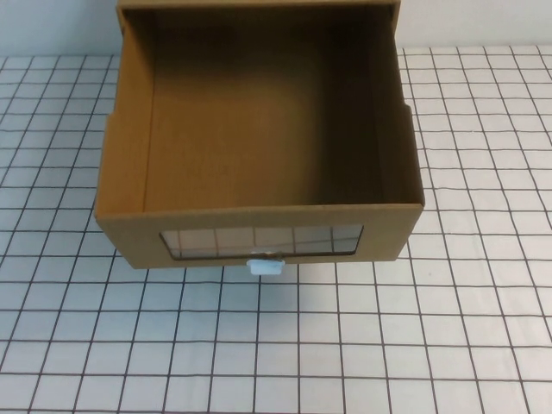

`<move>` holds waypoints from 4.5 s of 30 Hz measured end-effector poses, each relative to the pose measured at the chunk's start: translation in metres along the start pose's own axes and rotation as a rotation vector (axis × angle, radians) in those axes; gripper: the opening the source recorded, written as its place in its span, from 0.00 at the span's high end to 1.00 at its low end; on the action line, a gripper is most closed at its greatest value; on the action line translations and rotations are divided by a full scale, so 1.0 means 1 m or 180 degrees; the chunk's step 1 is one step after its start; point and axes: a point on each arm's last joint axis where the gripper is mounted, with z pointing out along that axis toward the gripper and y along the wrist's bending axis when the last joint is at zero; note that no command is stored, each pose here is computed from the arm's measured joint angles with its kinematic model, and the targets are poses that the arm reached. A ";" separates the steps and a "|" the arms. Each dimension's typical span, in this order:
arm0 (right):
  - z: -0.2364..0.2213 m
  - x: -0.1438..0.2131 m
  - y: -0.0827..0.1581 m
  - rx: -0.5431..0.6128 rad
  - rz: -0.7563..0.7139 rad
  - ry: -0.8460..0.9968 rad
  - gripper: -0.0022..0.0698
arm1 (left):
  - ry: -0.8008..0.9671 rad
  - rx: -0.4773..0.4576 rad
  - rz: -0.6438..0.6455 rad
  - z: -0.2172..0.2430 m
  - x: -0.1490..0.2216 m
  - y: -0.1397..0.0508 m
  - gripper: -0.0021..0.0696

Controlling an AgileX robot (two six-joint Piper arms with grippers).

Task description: Close the shoe box

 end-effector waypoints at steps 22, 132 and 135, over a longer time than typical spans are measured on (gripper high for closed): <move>0.045 0.086 0.159 -0.2939 -0.1323 0.1116 0.99 | 0.2281 0.2161 -0.0606 0.265 0.035 -0.072 0.98; -0.033 0.139 -0.012 -0.0295 -0.1233 -0.0139 0.99 | 0.0514 0.2461 -0.0089 0.114 -0.125 -0.094 0.98; -0.036 0.154 -0.017 -0.0321 -0.1217 -0.0345 0.99 | 0.0497 0.2471 -0.0076 0.112 -0.127 -0.094 0.98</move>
